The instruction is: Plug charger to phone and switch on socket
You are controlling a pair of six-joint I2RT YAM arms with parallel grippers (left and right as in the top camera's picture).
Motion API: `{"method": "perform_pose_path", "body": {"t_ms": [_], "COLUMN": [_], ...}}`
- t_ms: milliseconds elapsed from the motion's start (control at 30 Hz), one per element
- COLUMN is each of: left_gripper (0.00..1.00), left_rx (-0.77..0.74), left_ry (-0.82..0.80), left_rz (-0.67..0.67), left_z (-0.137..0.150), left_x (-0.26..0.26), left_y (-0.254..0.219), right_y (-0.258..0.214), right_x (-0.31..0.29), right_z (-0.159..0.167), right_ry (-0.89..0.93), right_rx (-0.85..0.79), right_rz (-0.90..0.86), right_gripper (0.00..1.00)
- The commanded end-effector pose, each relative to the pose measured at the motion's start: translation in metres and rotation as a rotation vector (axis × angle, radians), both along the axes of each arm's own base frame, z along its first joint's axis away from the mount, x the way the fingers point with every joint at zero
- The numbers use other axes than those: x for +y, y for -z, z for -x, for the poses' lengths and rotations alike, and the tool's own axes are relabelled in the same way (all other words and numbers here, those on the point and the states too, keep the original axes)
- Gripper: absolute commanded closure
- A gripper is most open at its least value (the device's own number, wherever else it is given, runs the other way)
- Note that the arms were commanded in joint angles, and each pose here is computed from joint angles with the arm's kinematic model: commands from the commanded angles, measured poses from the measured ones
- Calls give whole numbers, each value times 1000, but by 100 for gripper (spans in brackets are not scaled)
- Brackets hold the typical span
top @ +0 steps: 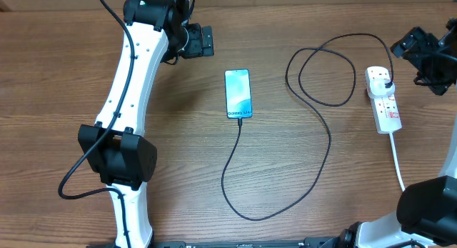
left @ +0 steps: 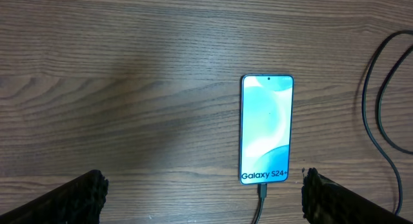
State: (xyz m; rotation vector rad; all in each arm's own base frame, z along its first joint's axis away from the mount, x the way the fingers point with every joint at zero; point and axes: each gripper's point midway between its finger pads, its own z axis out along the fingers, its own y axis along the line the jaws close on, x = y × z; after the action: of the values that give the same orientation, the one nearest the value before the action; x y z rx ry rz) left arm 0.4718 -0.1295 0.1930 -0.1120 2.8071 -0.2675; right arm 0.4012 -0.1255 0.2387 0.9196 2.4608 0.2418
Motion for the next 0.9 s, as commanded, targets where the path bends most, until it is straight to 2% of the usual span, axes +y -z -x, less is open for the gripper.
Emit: {"method": "perform_pose_path", "body": {"t_ms": [0,167,333,467,633,867], "left_gripper": [0,1,0,0,0,0], "left_rx": [-18,-52,-185,-257,-325,-440], "left_ry": [12,9,24,17,-10,-71], "left_rz": [-16,-15,13,-10,-46,-99], "left_z": [-2,-9,-35,-41,-28,16], "left_x": [2,1,-14,-16,-4,26], "left_y": [-5,-7,-20,-27,-32,-27], "right_y": [-5,-5,-5,-5,-5,-5], "right_x": [3,3,3,3,3,3], "right_z": [-3,-3,-3,-3,-3,-3], "right_ry": [-5,-5,-5,-5,-5,-5], "right_rx": [-18,-18,-18,-18,-18,-18], "right_rz": [-3,-3,-3,-3,-3,-3], "right_gripper": [0,0,0,0,0,0]}}
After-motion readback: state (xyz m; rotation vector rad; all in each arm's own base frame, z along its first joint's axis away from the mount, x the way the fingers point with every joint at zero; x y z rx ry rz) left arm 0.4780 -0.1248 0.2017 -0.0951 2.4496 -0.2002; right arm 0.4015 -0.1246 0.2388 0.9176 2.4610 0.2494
